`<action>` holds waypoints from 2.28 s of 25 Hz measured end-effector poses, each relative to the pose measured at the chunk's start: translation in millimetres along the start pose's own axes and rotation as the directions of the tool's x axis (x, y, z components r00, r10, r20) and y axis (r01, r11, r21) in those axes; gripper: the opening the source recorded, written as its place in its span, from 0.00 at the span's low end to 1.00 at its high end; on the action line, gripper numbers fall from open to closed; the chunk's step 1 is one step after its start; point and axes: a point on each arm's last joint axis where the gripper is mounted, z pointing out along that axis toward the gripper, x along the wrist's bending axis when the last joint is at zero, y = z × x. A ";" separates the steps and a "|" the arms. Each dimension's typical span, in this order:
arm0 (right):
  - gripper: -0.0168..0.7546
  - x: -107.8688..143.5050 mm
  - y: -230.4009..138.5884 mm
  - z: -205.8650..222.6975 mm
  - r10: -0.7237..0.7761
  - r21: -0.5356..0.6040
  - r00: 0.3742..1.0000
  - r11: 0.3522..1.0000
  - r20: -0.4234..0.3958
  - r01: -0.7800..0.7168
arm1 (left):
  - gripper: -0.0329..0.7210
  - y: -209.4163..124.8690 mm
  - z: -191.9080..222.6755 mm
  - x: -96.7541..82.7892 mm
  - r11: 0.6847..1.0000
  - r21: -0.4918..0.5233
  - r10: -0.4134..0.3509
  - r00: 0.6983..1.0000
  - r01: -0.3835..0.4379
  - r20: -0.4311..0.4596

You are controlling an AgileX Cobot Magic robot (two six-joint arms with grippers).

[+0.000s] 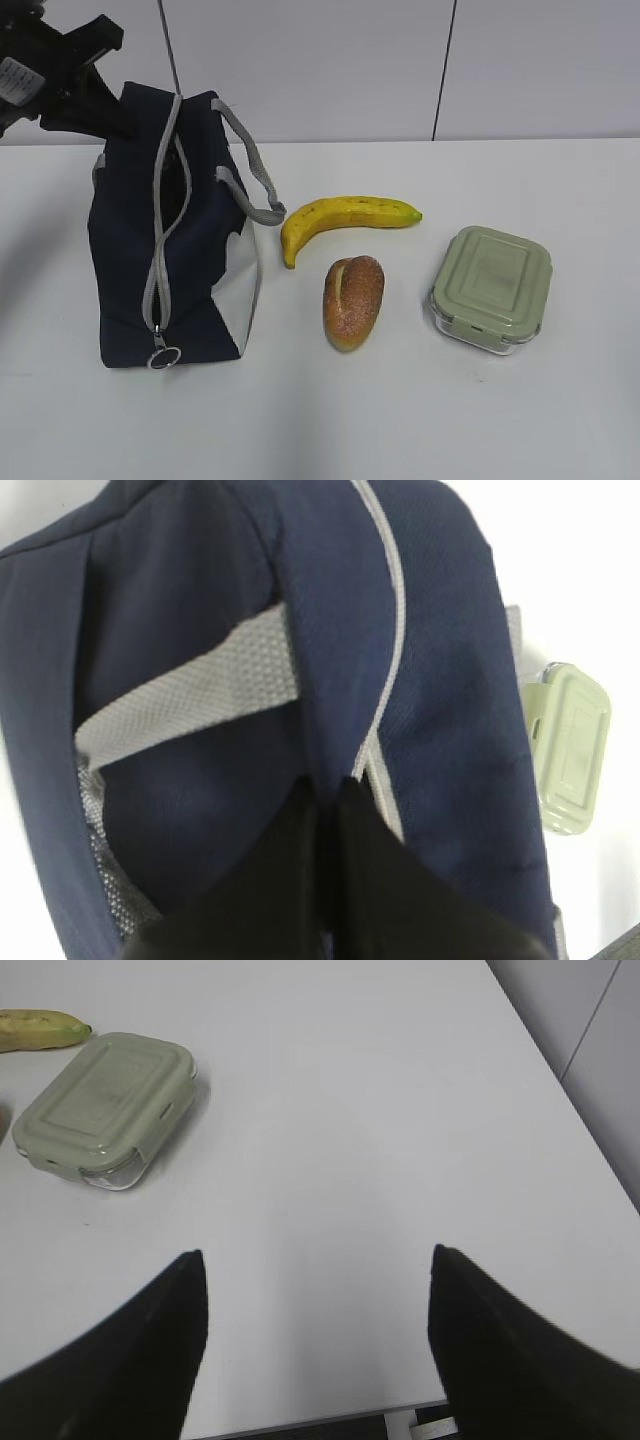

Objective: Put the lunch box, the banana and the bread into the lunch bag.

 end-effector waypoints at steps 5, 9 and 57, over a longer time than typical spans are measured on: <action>0.68 0.0 0.0 0.0 0.000 0.000 1.000 1.000 0.000 0.000 | 0.04 0.0 0.0 0.0 1.000 0.000 0.001 1.000 -0.001 0.000; 0.68 0.0 0.0 0.0 0.000 0.000 1.000 1.000 0.000 0.000 | 0.04 0.0 0.0 0.0 1.000 0.000 0.001 1.000 -0.001 0.000; 0.72 60.9 99.8 203.1 0.386 0.635 0.896 0.753 -0.218 -0.170 | 0.04 -0.3 0.3 -0.1 1.000 0.008 0.009 1.000 -0.009 0.002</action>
